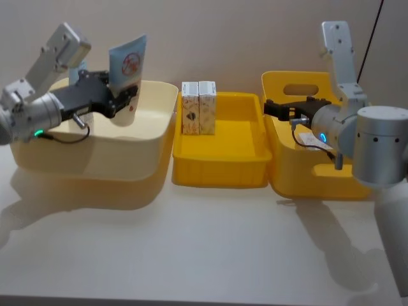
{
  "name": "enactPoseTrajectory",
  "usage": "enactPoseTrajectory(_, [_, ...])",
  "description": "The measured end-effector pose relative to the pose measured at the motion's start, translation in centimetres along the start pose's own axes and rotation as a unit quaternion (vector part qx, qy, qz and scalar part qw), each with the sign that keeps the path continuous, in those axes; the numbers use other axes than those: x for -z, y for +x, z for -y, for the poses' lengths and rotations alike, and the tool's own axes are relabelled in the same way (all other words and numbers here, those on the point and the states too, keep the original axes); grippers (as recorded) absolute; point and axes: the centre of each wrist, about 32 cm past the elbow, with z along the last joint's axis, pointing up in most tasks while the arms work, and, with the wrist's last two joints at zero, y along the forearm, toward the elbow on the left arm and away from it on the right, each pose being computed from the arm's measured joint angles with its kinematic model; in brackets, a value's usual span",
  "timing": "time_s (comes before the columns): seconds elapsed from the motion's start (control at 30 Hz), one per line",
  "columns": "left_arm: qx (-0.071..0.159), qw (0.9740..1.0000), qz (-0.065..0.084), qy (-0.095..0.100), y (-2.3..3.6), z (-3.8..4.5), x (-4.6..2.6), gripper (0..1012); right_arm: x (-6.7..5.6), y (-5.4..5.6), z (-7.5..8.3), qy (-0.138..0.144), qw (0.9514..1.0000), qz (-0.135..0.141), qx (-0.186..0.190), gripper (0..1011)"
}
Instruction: Bimanual collaborative sorting of washing and personal care products
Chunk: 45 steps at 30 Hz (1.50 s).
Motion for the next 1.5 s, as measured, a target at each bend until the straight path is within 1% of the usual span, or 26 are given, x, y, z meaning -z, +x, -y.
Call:
enactPoseTrajectory(0.03, [0.002, 1.0000, 0.003, -0.001, 0.07, 0.06, -0.28, 352, 0.0, 0.0, 0.0, 0.000, 1.0000, 0.000, 0.000, 1001])
enactPoseTrajectory(0.07, [0.007, 0.9999, 0.012, -0.003, 0.32, 0.24, -1.09, 352, 0.0, 0.0, 0.0, 0.000, 1.0000, 0.000, 0.000, 1001])
enactPoseTrajectory(0.13, [0.012, 0.9997, 0.019, -0.005, 0.50, 0.41, -1.74, 351, 0.0, 0.0, 0.0, 0.000, 1.0000, 0.000, 0.000, 1001])
enactPoseTrajectory(0.17, [0.017, 0.9995, 0.027, -0.007, 0.72, 0.59, -2.46, 351, 0.0, 0.0, 0.0, 0.000, 1.0000, 0.000, 0.000, 1001])
enactPoseTrajectory(0.23, [0.021, 0.9992, 0.034, -0.009, 0.91, 0.74, -3.07, 351, 0.0, 0.0, 0.0, 0.000, 1.0000, 0.000, 0.000, 1001])
enactPoseTrajectory(0.27, [0.023, 0.9991, 0.036, -0.010, 0.96, 0.79, -3.25, 352, 0.0, 0.0, 0.0, 0.000, 1.0000, 0.000, 0.000, 1001])
enactPoseTrajectory(0.33, [0.029, 0.9985, 0.045, -0.013, 1.29, 1.05, -4.18, 352, 0.0, 0.0, 0.0, 0.000, 1.0000, 0.000, 0.000, 1001])
enactPoseTrajectory(0.37, [0.029, 0.9985, 0.045, -0.013, 1.29, 1.05, -4.18, 352, 0.0, 0.0, 0.0, 0.000, 1.0000, 0.000, 0.000, 1001])
enactPoseTrajectory(0.4, [0.032, 0.9982, 0.049, -0.015, 1.41, 1.21, -4.60, 352, 0.0, 0.0, 0.0, 0.000, 1.0000, 0.000, 0.000, 1001])
enactPoseTrajectory(0.5, [0.038, 0.9977, 0.054, -0.017, 1.61, 1.46, -5.16, 350, 0.0, 0.0, 0.0, 0.000, 1.0000, 0.000, 0.000, 1001])
enactPoseTrajectory(0.6, [0.042, 0.9974, 0.056, -0.019, 1.77, 1.67, -5.45, 352, 0.0, 0.0, 0.0, 0.000, 1.0000, 0.000, 0.000, 1001])
enactPoseTrajectory(0.7, [0.044, 0.9972, 0.057, -0.019, 1.87, 1.79, -5.55, 352, 0.0, 0.0, 0.0, 0.000, 1.0000, 0.000, 0.000, 1001])
enactPoseTrajectory(0.87, [0.049, 0.9973, 0.052, -0.021, 1.98, 2.08, -5.47, 352, 0.0, 0.0, 0.0, 0.000, 1.0000, 0.000, 0.000, 1001])
enactPoseTrajectory(0.93, [0.050, 0.9973, 0.049, -0.021, 1.98, 2.13, -5.38, 352, 0.0, 0.0, 0.0, 0.000, 1.0000, 0.000, 0.000, 1001])
enactPoseTrajectory(1.0, [0.052, 0.9976, 0.042, -0.020, 1.91, 2.24, -5.07, 351, 0.0, 0.0, 0.0, 0.000, 1.0000, 0.000, 0.000, 1001])
enactPoseTrajectory(1.1, [0.054, 0.9977, 0.036, -0.020, 1.81, 2.30, -4.82, 350, 0.0, 0.0, 0.0, 0.000, 1.0000, 0.000, 0.000, 1001])
enactPoseTrajectory(1.13, [0.055, 0.9978, 0.031, -0.019, 1.70, 2.31, -4.53, 352, 0.0, 0.0, 0.0, 0.000, 1.0000, 0.000, 0.000, 1001])
enactPoseTrajectory(1.23, [0.056, 0.9981, 0.021, -0.017, 1.47, 2.30, -4.02, 352, 0.0, 0.0, 0.0, 0.000, 1.0000, 0.000, 0.000, 1001])
enactPoseTrajectory(1.33, [0.057, 0.9983, 0.005, -0.012, 1.09, 2.22, -3.22, 352, 0.0, 0.0, 0.0, 0.000, 1.0000, 0.000, 0.000, 1001])
enactPoseTrajectory(1.47, [0.057, 0.9983, -0.010, -0.007, 0.65, 2.10, -2.41, 352, 0.0, 0.0, 0.0, 0.000, 1.0000, 0.000, 0.000, 1001])
enactPoseTrajectory(1.5, [0.058, 0.9981, -0.018, -0.004, 0.40, 2.02, -1.97, 352, 0.0, 0.0, 0.0, 0.000, 1.0000, 0.000, 0.000, 1001])
